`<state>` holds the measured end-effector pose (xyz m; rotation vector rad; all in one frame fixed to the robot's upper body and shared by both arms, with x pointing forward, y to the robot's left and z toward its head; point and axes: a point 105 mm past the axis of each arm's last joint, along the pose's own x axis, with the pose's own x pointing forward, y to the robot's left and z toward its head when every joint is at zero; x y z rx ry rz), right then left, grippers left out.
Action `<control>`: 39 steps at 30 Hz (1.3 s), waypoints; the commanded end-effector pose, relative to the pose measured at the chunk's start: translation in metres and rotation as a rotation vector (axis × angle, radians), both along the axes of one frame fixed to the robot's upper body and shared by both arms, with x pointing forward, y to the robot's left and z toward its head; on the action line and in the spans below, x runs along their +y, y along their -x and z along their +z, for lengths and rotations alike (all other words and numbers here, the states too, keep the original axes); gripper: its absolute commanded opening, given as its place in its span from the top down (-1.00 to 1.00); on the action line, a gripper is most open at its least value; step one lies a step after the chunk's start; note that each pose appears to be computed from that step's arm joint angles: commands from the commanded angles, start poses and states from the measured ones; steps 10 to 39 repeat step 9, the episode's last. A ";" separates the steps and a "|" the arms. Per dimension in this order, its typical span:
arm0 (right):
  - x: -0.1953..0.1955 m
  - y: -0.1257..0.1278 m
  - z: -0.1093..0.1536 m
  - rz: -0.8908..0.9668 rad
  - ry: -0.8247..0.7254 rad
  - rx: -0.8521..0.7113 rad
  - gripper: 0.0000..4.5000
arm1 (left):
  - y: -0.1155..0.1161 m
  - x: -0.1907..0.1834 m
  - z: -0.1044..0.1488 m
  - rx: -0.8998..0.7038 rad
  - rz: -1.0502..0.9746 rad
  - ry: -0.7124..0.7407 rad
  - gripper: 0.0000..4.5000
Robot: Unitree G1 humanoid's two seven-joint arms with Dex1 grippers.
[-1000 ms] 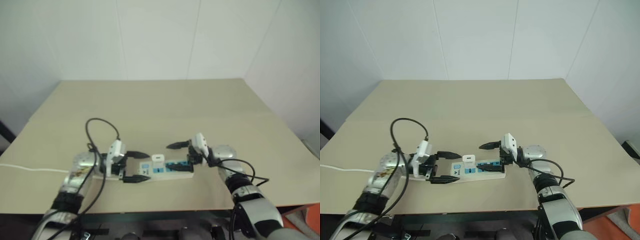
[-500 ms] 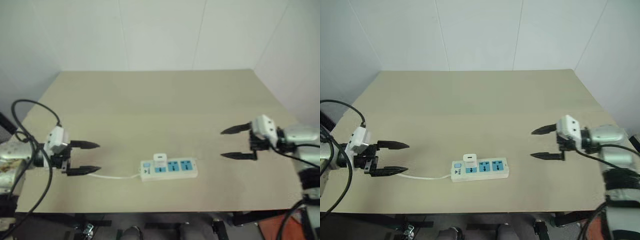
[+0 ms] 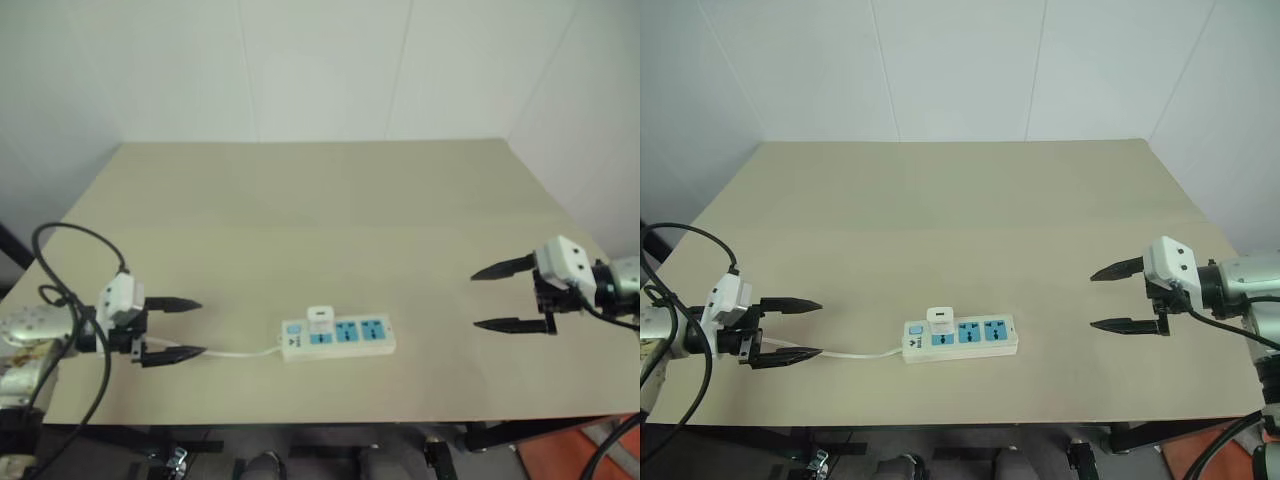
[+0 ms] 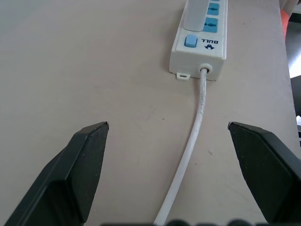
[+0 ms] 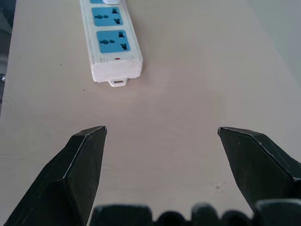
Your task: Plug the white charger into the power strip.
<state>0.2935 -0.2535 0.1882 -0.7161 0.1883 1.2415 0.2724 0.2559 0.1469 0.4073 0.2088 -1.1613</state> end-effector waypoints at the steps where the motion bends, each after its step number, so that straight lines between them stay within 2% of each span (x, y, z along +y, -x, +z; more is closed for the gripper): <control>1: 0.001 0.008 0.016 0.005 -0.028 -0.041 -1.00 | -0.004 0.003 0.010 -0.035 -0.001 -0.013 -0.98; 9: 0.012 0.019 0.019 -0.017 -0.076 -0.052 -1.00 | -0.012 0.012 0.011 -0.039 0.028 0.004 -0.98; 39: 0.012 0.019 0.019 -0.017 -0.076 -0.052 -1.00 | -0.012 0.012 0.011 -0.039 0.028 0.004 -0.98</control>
